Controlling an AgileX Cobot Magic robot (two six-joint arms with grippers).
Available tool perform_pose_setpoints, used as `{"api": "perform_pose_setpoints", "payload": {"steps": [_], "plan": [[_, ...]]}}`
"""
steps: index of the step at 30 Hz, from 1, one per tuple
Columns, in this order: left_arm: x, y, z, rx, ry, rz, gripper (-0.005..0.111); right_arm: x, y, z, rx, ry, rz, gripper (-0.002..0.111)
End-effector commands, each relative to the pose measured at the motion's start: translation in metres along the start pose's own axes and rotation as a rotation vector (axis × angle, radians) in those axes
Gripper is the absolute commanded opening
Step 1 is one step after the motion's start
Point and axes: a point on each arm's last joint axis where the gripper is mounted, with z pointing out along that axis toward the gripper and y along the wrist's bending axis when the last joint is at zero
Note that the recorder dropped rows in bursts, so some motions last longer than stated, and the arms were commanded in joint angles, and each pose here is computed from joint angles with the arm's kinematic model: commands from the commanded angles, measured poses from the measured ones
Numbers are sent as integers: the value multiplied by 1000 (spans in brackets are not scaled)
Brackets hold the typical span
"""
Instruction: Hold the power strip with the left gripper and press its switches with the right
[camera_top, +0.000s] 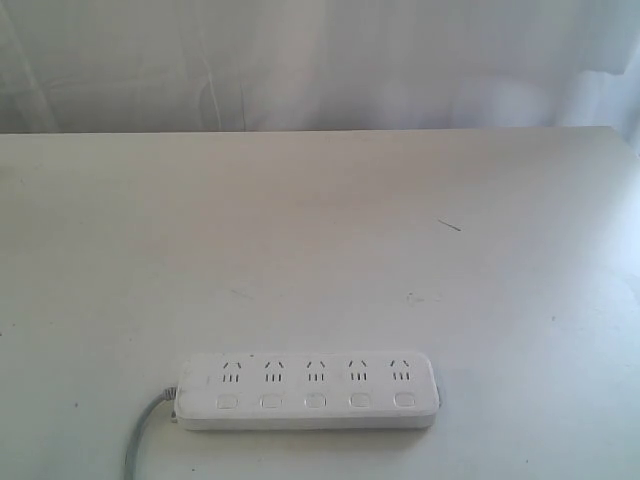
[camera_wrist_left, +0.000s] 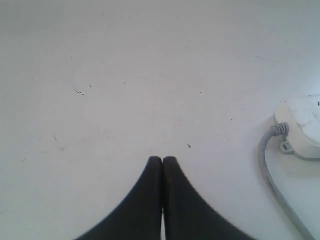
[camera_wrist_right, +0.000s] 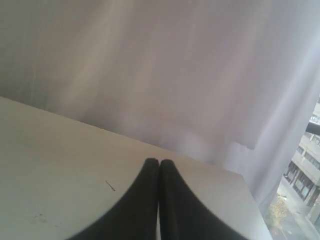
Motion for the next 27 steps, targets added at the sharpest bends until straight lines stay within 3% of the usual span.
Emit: {"api": "perform_pose_setpoints", "payload": {"steps": [1,4,8,16,24,27], "plan": [[1,0,0,-2,4,0,0,3,-6,0,68,20,44,0],[1,0,0,-2,4,0,0,11,-14,-2,173,93,220,0],[1,0,0,-2,4,0,0,21,-16,-4,209,198,278,0],[1,0,0,-2,4,0,0,21,-15,-4,199,205,225,0],[1,0,0,-5,4,8,0,20,-14,-3,165,205,35,0],[1,0,0,-5,4,8,0,13,-10,-2,120,125,10,0]]}}
